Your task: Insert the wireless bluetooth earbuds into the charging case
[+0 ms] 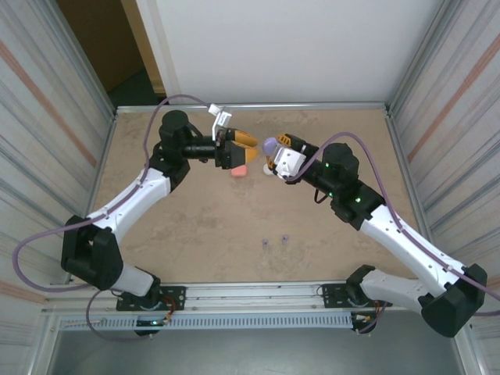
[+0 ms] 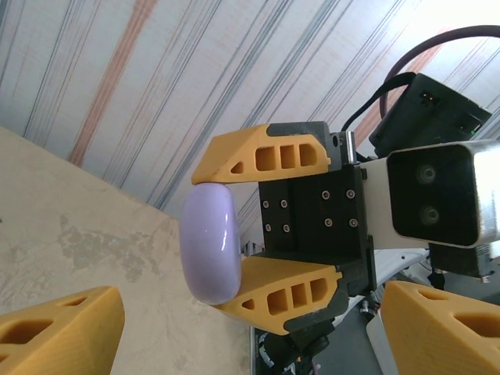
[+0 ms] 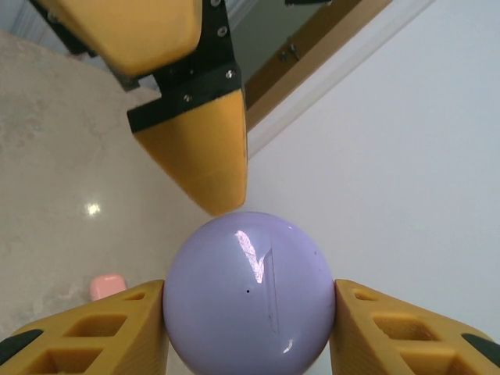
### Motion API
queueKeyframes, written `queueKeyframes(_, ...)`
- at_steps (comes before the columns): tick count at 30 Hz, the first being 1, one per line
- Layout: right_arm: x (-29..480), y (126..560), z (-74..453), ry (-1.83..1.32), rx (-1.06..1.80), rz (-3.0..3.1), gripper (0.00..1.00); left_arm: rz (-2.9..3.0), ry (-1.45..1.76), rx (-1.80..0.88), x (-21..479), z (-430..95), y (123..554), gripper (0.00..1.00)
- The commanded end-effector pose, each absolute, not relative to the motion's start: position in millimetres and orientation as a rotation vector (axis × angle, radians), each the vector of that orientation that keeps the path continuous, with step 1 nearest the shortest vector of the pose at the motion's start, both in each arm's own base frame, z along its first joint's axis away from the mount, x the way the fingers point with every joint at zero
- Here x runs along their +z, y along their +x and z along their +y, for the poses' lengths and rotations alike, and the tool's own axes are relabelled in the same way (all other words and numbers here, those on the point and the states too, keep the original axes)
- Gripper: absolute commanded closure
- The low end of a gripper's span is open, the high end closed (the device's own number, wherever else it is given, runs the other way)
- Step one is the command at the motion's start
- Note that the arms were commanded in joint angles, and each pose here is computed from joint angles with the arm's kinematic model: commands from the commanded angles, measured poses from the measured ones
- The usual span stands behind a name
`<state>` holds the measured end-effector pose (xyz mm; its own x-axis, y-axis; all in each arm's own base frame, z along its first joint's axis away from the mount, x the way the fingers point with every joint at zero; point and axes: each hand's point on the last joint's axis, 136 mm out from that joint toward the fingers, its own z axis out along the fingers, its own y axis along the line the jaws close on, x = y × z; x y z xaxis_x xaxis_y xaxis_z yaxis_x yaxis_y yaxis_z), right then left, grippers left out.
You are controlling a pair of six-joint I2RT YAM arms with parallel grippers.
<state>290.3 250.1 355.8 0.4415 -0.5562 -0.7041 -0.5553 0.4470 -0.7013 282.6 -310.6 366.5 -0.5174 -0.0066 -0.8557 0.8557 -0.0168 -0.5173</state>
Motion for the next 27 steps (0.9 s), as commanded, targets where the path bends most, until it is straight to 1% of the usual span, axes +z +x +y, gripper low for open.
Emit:
queueKeyframes(1,382.1,290.3,254.2,-1.162,0.000,1.120,0.51,1.556,0.951,-1.624,371.4,-315.8,280.5,0.16)
queueKeyframes(3,383.1,289.7,256.7,-1.166,0.007,1.112,0.51,1.555,0.954,-1.634,371.5,-318.7,280.1,0.17)
queueKeyframes(6,384.1,288.4,260.4,-1.169,0.015,1.104,0.51,1.549,0.961,-1.654,372.3,-322.1,279.9,0.22)
queueKeyframes(15,381.3,289.2,266.1,-1.177,0.018,1.106,0.50,1.550,0.978,-1.690,372.2,-332.3,279.5,0.47)
queueKeyframes(21,380.8,290.1,266.7,-1.175,0.012,1.109,0.50,1.552,0.980,-1.693,372.0,-334.3,280.0,0.58)
queueKeyframes(27,381.9,291.5,266.4,-1.166,0.007,1.108,0.50,1.562,0.977,-1.694,370.2,-334.7,281.4,0.67)
